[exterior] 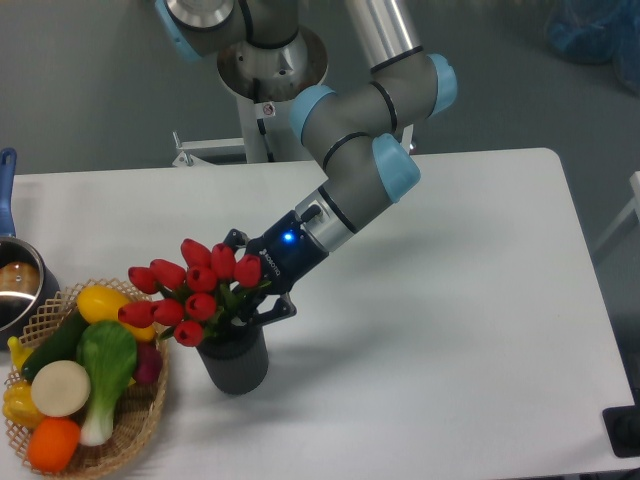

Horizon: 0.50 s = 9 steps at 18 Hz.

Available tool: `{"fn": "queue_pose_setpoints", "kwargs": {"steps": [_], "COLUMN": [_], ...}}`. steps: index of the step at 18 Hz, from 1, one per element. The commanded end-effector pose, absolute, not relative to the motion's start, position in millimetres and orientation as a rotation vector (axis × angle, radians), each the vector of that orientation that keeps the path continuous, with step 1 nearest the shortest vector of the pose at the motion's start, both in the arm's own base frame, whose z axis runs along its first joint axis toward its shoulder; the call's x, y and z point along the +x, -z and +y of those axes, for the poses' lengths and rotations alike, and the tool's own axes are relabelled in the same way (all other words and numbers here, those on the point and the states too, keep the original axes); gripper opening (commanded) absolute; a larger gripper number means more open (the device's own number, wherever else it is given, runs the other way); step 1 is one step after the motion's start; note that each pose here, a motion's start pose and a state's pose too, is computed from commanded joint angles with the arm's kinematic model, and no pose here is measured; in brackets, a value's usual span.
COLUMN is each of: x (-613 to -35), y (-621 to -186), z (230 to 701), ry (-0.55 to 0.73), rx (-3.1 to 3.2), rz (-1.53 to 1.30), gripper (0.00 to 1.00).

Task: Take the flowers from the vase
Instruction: 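Lift the gripped tulips upward, drawing the stems out of the vase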

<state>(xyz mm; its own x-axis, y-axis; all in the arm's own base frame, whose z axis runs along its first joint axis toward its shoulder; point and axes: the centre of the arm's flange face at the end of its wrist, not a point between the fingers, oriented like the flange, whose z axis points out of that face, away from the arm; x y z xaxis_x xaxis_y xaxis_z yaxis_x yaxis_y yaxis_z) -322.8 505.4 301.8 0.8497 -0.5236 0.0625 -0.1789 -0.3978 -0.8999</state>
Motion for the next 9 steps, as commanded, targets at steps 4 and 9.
{"fn": "queue_pose_setpoints", "kwargs": {"steps": [4, 9], "x": [-326.5, -330.7], "y": [-309.8, -321.6], "z": [507.1, 506.3], "ry": [0.422, 0.436], "rx": [-1.935, -1.912], "rz": [0.499, 0.461], "gripper": [0.26, 0.26]}}
